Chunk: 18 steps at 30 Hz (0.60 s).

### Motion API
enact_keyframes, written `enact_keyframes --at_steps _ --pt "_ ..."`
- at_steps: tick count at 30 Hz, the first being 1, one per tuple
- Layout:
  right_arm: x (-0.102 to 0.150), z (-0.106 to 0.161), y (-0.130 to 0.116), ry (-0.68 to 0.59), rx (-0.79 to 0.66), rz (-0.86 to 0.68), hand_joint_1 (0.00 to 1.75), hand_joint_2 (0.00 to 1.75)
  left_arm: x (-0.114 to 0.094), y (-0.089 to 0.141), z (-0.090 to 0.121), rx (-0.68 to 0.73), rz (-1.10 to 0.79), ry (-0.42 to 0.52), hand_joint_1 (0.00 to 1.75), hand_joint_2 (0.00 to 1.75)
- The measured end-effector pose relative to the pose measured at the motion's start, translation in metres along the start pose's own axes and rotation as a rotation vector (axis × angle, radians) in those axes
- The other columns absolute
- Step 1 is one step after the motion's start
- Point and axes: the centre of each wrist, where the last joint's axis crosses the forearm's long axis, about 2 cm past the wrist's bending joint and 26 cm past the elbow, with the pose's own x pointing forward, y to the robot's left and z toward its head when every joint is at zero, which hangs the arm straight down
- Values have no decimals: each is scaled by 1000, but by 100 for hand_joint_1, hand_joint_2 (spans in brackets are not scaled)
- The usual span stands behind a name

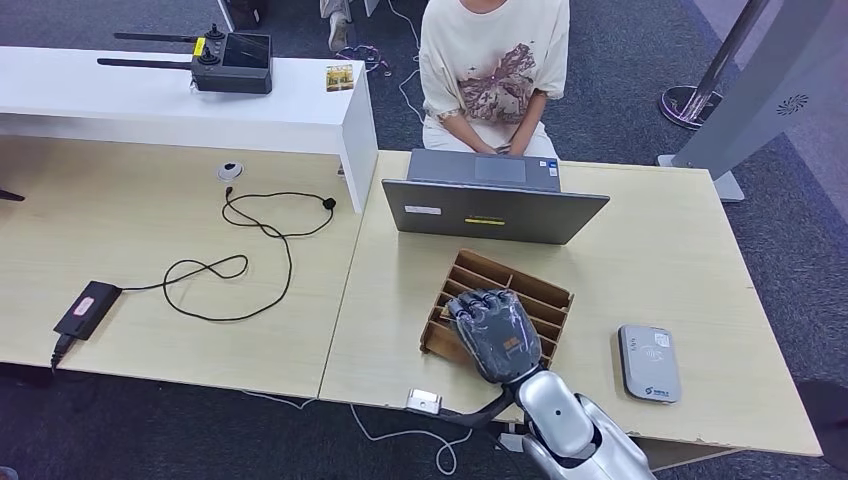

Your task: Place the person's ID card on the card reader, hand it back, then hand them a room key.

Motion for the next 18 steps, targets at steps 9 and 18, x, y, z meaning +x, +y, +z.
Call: enact_keyframes --at_steps 9,18 --pt "-8 -8 -19 11 -89 10 175 175 1 0 0 0 7 1 0 0" --pt "-23 -23 -50 24 -211 17 175 175 3 0 0 1 16 -2 0 0"
